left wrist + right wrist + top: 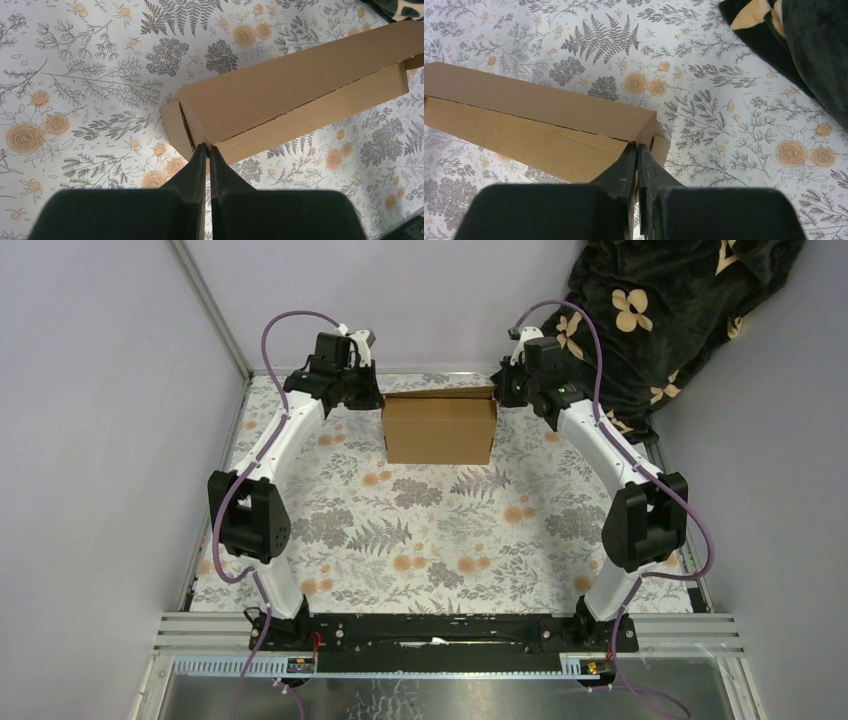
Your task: Fold the paper box
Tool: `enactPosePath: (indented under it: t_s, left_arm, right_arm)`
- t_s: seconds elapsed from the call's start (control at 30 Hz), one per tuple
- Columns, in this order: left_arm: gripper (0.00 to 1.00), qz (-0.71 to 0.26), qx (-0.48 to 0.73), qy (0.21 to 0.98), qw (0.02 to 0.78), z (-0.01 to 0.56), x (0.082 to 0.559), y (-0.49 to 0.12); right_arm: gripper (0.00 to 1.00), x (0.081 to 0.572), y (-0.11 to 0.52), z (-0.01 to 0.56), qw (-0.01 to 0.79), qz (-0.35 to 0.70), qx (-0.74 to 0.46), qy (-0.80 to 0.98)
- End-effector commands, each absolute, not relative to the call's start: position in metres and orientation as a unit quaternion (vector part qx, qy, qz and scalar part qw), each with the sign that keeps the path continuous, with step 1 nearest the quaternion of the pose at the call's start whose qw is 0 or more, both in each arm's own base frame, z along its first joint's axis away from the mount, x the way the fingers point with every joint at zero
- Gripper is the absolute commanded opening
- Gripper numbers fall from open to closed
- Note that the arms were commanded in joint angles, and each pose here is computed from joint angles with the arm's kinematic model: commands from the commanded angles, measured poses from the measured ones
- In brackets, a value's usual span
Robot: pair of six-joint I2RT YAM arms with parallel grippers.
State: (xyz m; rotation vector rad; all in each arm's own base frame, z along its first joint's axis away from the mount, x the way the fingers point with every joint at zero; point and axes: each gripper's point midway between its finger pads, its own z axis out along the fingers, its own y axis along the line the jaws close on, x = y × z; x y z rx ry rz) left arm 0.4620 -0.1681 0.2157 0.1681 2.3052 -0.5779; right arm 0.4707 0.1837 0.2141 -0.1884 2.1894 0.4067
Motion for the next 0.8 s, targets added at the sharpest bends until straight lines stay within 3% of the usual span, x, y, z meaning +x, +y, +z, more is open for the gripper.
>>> enactPosePath:
  t_s: [0.0,0.77]
  left_arm:
    - [0.04,-0.274,0.086,0.918,0.274,0.175,0.421,-0.210]
    - [0.04,-0.265,0.066,0.920,0.282,0.174,0.419,-0.205]
  right_arm:
    - [0.00,0.400,0.225,0.142,0.297,0.202,-0.129,0.924]
    - [0.00,0.372,0.211,0.092,0.268,0.183,-0.125,0.938]
